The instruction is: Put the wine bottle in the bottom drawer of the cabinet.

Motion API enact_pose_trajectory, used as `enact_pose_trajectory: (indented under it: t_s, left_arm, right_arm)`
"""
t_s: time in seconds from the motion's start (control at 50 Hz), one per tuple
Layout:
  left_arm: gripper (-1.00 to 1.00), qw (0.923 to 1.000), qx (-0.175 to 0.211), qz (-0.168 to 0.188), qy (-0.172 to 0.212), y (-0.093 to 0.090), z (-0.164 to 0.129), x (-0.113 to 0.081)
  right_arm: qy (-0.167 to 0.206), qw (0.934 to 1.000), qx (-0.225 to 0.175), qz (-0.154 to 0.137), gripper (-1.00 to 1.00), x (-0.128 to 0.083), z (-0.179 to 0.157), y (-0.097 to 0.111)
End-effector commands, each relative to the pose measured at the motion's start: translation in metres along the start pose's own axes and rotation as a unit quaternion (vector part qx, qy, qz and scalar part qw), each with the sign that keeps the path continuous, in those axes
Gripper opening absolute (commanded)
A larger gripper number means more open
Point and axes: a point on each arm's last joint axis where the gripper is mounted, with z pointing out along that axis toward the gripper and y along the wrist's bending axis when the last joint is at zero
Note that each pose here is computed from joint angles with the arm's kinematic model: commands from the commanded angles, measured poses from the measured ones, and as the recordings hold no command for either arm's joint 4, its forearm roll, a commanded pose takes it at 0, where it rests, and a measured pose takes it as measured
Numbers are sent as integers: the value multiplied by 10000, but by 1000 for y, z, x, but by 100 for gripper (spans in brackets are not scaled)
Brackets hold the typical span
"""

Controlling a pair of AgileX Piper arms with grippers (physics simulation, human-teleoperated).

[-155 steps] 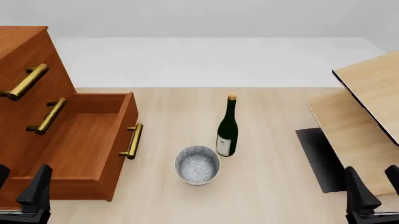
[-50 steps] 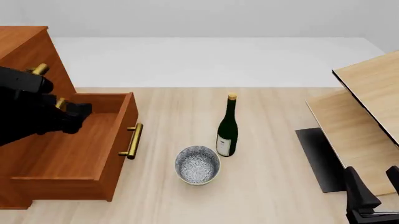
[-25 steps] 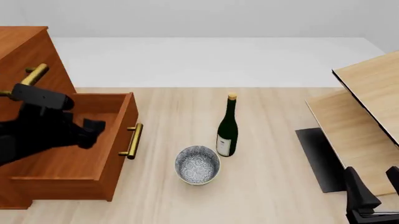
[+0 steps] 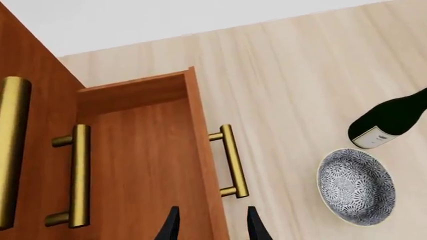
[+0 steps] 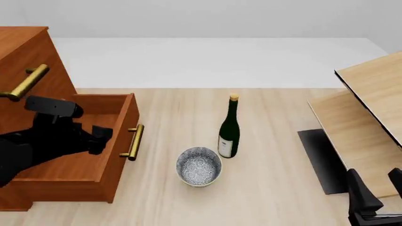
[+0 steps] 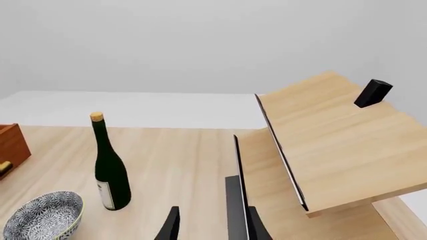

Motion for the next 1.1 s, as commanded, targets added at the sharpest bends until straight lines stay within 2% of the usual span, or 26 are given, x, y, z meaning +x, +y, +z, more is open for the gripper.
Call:
enact_pose_trajectory:
  t_s: [0.02,0.36,1.1]
  left_arm:
    - [100,10000,10,-30,82,-1,13,9]
    - [100,9998,88,-21,178,-5,26,22]
    - [100,9992,66,-54,402,-5,66,64]
  right_arm:
    - [9,10000,-18,-9,100,0,0,0]
    - [18,10000,-28,-11,100,0,0,0]
    - [39,10000,-40,-21,100,1,0,0]
